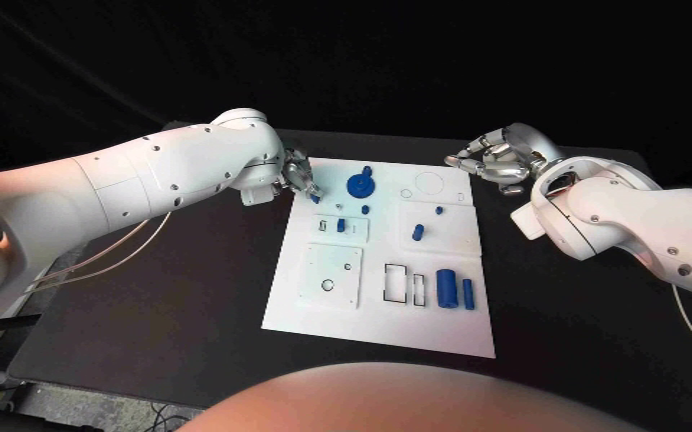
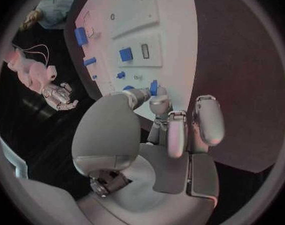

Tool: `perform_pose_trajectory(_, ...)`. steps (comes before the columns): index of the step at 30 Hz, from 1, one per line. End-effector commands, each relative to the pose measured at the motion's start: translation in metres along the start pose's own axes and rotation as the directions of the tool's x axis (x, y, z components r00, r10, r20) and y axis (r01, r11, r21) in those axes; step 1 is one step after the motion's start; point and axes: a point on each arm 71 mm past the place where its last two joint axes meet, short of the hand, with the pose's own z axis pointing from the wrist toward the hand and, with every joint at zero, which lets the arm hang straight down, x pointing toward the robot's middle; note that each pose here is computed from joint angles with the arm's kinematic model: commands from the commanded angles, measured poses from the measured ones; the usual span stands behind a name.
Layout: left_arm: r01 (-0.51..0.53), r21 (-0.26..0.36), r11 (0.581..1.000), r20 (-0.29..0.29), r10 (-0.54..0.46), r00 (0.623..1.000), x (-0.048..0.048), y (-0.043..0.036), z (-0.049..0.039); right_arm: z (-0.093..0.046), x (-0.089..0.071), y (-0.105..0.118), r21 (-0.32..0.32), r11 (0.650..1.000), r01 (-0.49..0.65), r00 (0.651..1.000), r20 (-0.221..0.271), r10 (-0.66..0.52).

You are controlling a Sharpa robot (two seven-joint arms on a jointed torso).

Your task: Assemble the parts on the task board

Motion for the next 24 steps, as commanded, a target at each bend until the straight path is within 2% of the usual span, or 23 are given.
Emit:
perform_pose_trajectory(1, 0.060, 0.033, 0.998, 0.026, -0.061, 0.998, 0.0013, -0.0022, -0.0076, 0.000, 0.001, 0.000, -0.010, 1.000, 0.008, 1.000, -0.007, -0.008)
perform_pose_trajectory(6, 0.052, 0.061, 0.997, 0.054, -0.055, 0.997, 0.0062, 0.0001, -0.0192, -0.001, 0.001, -0.001, -0.008, 1.000, 0.008, 1.000, -0.008, -0.008)
perform_pose_trajectory(11, 0.033, 0.091, 0.995, 0.093, -0.042, 0.995, 0.0174, 0.0048, -0.0261, -0.001, 0.002, -0.003, -0.004, 1.000, 0.007, 1.000, -0.010, -0.007)
perform_pose_trajectory(24, -0.028, 0.185, 0.982, 0.191, -0.008, 0.981, 0.0505, 0.0049, -0.0331, -0.002, 0.004, -0.007, 0.005, 1.000, 0.006, 1.000, -0.015, -0.006)
